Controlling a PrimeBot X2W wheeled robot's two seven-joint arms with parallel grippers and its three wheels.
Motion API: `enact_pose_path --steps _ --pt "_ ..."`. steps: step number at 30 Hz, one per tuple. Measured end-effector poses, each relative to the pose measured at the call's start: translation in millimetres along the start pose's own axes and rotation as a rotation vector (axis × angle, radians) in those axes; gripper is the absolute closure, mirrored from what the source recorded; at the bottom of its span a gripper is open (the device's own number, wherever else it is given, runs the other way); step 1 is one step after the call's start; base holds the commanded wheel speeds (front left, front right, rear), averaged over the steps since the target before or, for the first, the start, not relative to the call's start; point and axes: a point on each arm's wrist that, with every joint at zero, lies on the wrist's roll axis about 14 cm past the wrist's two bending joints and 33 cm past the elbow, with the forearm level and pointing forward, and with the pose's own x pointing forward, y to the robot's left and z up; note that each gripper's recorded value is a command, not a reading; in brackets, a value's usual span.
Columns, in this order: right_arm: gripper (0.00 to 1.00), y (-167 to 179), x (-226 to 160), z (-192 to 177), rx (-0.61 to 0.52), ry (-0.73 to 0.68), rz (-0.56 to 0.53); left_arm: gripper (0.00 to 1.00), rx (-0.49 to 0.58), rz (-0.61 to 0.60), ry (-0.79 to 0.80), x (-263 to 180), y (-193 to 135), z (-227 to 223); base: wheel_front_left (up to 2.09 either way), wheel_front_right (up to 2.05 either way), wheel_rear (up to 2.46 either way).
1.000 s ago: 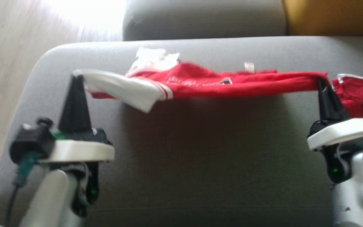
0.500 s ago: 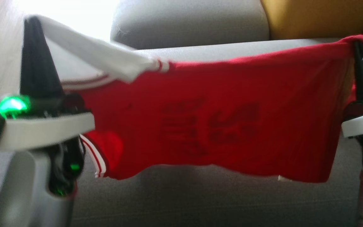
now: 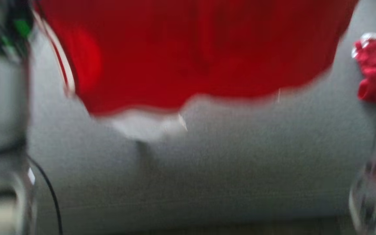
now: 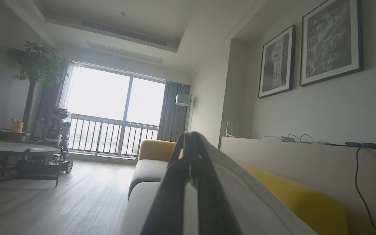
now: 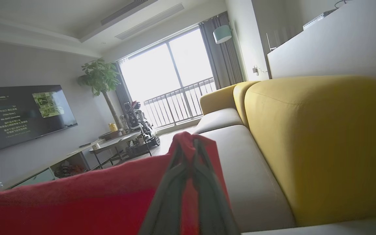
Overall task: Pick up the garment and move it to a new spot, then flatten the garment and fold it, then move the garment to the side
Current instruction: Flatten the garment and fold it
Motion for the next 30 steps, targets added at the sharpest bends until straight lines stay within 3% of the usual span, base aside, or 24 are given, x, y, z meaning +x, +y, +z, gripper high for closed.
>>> enact_pose_path --steps 4,9,14,18,19,22,26,30 --pt "1.0 24.1 75.8 10.5 -0.055 -0.056 0.056 1.0 0.096 -0.01 0.009 64.3 14.3 -23.6 0.0 0.0 0.0" --pt "1.0 22.6 140.5 14.5 0.008 -0.198 0.058 1.0 0.176 0.026 -0.085 120.2 37.5 -45.6 0.0 0.0 0.0" --pt "1.0 -1.7 167.4 -44.1 0.062 -0.202 0.019 1.0 0.229 -0.002 -0.062 133.8 49.2 -103.4 0.0 0.0 0.0" --pt "1.0 -24.0 163.8 -128.8 0.095 -0.032 -0.029 1.0 0.263 -0.114 0.075 115.3 41.6 -169.2 0.0 0.0 0.0" --pt "1.0 -40.4 150.2 -170.7 0.138 0.065 -0.08 1.0 0.281 -0.134 0.133 98.6 45.1 -192.3 0.0 0.0 0.0" --pt "1.0 -62.9 118.9 -223.1 0.159 0.226 -0.153 1.0 0.312 -0.176 0.225 66.3 45.7 -221.5 0.0 0.0 0.0" --pt "1.0 -81.4 78.0 -256.2 0.155 0.366 -0.21 1.0 0.329 -0.22 0.358 13.4 45.8 -251.5 0.0 0.0 0.0" --pt "1.0 -82.7 51.6 -266.6 0.169 0.437 -0.23 1.0 0.341 -0.223 0.455 -27.0 56.4 -262.0 0.0 0.0 0.0"
